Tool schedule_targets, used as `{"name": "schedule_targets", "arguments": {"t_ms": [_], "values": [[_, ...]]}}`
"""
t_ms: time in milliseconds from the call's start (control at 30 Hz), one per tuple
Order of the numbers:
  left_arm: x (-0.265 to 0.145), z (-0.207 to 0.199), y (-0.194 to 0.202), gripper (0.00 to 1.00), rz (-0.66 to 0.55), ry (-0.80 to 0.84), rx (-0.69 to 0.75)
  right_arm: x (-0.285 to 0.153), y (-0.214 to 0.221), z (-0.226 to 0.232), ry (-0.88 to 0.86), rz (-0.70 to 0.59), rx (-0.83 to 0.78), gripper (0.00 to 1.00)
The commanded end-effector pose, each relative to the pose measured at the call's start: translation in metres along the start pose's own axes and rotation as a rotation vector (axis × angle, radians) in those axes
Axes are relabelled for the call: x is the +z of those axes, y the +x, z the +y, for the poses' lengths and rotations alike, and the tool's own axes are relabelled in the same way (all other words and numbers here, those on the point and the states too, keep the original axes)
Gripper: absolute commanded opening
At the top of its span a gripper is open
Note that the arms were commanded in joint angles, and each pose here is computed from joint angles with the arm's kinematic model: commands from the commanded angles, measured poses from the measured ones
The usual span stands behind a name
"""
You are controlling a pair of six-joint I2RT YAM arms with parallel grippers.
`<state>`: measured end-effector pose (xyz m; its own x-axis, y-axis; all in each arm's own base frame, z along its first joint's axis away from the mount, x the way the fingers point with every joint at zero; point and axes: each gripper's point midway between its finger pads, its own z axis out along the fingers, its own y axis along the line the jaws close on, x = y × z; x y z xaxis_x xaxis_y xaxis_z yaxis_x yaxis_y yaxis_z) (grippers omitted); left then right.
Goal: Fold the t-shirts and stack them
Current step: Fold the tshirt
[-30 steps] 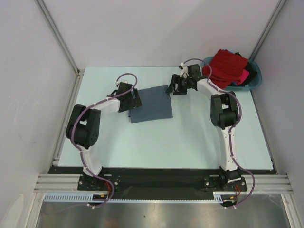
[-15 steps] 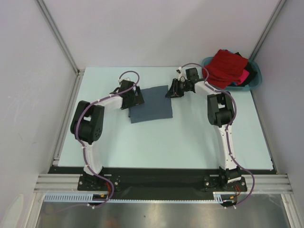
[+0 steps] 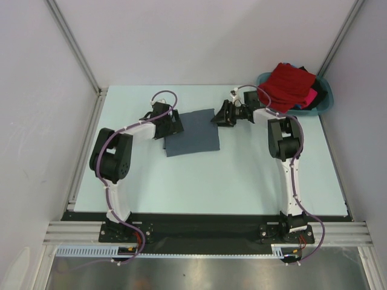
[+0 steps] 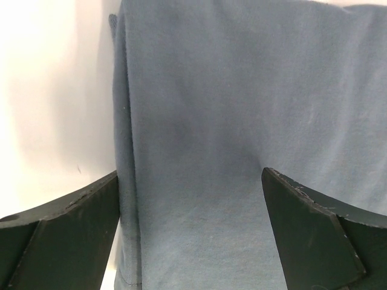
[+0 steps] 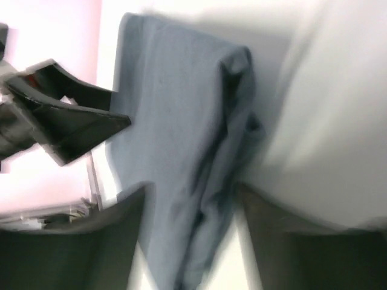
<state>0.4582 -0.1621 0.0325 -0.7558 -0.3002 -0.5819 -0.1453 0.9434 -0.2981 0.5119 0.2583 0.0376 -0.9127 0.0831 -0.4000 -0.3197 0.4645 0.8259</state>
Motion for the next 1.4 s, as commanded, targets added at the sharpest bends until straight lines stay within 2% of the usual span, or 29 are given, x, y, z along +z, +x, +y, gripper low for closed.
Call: {"name": "schedule_targets", "arguments": {"t_ms": [0,100,233,367,467,500,533,600,733,967,1167,1367], "values": [[-0.012,-0.001,-0.017,1.00,-0.057,0.023,-0.011,-0.032,-0.028,0.028,-0.010,-0.104,-0.093,0.81],[-0.022,0.006,-0.023,1.00,-0.091,-0.006,-0.007,-0.048,-0.039,0.032,0.055,-0.144,-0.164,0.90],[-0.035,0.016,-0.024,1.00,-0.110,-0.051,-0.014,-0.059,-0.036,0.033,0.144,-0.151,-0.176,0.93],[-0.052,0.009,-0.023,1.00,-0.146,0.016,-0.022,-0.068,-0.027,0.034,0.290,-0.151,-0.215,0.98],[-0.067,0.006,-0.022,1.00,-0.180,0.059,-0.028,-0.078,-0.024,0.035,0.459,-0.172,-0.263,1.00],[-0.070,0.006,-0.022,1.00,-0.190,0.066,-0.028,-0.086,-0.031,0.024,0.604,-0.209,-0.281,1.00],[-0.076,0.008,-0.021,1.00,-0.202,0.070,-0.029,-0.091,-0.025,0.022,0.674,-0.189,-0.307,1.00],[-0.080,0.009,-0.022,1.00,-0.219,0.067,-0.028,-0.092,-0.023,0.034,0.778,-0.207,-0.372,1.00],[-0.077,0.014,-0.016,1.00,-0.208,0.048,-0.029,-0.093,-0.018,0.045,0.837,-0.196,-0.383,1.00],[-0.070,0.020,-0.012,1.00,-0.221,0.036,-0.040,-0.093,-0.008,0.059,0.838,-0.215,-0.312,1.00],[-0.065,0.015,-0.015,1.00,-0.201,0.055,-0.015,-0.097,0.003,0.068,0.835,-0.177,-0.353,1.00],[-0.071,0.017,-0.023,1.00,-0.216,0.061,0.001,-0.110,0.002,0.073,0.849,-0.220,-0.352,1.00]]}}
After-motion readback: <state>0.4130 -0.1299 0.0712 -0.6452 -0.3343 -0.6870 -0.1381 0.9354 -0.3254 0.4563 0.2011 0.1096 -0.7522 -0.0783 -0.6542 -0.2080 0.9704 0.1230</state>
